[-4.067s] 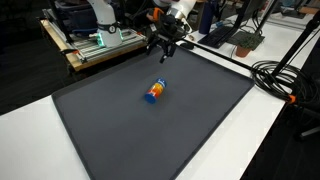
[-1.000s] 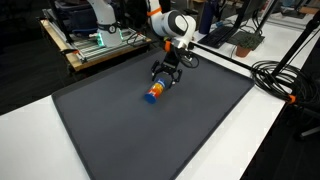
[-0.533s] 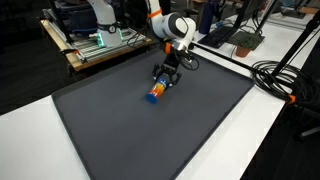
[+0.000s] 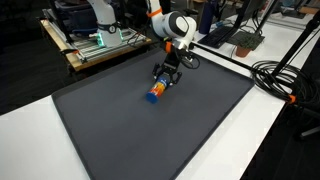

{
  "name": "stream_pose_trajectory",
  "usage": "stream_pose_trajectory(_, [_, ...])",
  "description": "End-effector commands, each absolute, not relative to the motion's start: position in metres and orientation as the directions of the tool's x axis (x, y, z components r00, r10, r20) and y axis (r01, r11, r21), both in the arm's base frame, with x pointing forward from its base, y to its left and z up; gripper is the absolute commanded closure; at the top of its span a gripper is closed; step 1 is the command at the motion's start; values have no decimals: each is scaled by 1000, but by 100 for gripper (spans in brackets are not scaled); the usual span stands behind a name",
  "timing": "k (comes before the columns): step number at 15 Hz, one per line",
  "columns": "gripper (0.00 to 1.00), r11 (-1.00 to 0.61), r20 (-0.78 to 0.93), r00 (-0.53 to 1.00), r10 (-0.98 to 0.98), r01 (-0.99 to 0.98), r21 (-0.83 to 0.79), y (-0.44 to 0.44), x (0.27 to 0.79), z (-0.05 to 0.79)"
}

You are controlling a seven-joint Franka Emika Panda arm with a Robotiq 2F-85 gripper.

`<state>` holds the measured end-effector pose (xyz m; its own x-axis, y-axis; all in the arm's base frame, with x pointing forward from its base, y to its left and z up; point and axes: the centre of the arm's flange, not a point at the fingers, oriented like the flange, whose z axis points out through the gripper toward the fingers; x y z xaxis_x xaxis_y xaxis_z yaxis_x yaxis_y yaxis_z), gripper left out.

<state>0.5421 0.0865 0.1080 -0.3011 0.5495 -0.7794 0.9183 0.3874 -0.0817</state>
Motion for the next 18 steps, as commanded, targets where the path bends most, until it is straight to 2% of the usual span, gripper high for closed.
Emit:
stream_pose_trajectory(1, [65,378,-787,-284,548,923,-69,87,539,140])
stream_pose_trajectory(6, [65,360,-759,-284,586,930,-70,82,542,157])
stream_pose_trajectory(7, [40,368,-780,-270,564,928,-55,88,549,143])
stream_pose_trajectory(18, [40,359,-773,-269,574,932,-58,86,549,146])
